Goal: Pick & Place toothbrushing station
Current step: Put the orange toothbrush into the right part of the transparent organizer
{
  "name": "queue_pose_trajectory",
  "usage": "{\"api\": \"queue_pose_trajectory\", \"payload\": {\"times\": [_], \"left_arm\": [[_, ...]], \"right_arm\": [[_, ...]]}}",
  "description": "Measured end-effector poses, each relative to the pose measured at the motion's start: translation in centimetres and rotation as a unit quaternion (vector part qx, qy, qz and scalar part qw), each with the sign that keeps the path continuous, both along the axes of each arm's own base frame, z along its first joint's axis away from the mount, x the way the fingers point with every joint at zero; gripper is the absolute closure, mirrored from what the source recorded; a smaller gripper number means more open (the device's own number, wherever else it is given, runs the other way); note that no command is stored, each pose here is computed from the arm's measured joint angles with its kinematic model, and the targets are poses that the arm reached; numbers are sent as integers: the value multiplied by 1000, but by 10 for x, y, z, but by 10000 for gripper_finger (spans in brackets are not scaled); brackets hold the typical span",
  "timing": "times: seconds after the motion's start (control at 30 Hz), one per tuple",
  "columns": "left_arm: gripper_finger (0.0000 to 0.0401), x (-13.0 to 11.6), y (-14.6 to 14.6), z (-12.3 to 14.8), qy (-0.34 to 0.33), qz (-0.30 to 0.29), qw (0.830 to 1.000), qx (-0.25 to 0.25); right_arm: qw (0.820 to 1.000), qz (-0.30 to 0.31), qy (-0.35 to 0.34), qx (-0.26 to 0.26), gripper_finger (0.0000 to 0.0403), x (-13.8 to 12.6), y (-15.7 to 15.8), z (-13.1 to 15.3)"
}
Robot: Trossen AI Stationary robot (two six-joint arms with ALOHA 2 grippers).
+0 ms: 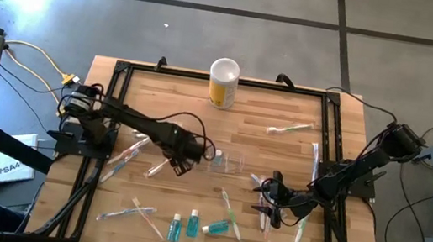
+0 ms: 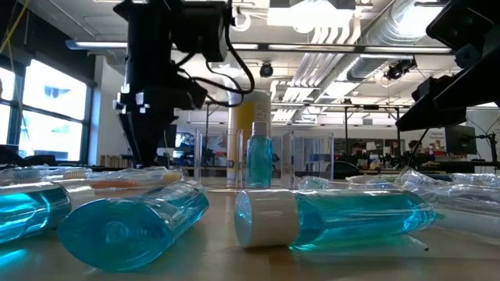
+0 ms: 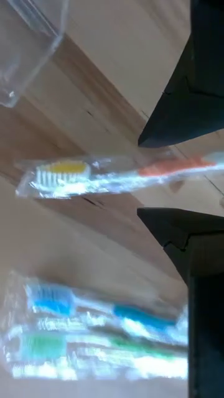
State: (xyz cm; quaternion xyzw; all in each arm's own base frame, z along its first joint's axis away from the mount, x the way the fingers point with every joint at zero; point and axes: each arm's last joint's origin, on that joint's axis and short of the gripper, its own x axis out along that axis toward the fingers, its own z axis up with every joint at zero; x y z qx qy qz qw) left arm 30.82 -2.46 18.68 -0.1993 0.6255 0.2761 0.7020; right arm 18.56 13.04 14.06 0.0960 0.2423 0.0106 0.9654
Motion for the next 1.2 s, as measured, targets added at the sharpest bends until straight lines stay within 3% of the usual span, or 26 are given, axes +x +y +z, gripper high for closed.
{"api": "queue_pose_trajectory", "payload": {"times": [0.57, 0.7, 0.9, 1.1, 1.2], "left_arm": [[244, -10, 8, -43, -46, 35, 998, -22], [283, -13, 5, -46, -43, 50, 998, -15], [386, -12, -5, -45, -48, 38, 998, -4], [393, -11, -18, -38, -45, 39, 998, 19], [395, -17, -23, -29, 12, 34, 999, 38]], "right_arm": [[1000, 7, 0, 2, 126, -2, 3, 0], [1000, 7, 0, 2, 126, -2, 3, 0], [1000, 7, 0, 2, 126, -2, 3, 0], [1000, 7, 0, 2, 126, -2, 3, 0], [1000, 7, 0, 2, 126, -2, 3, 0]]}}
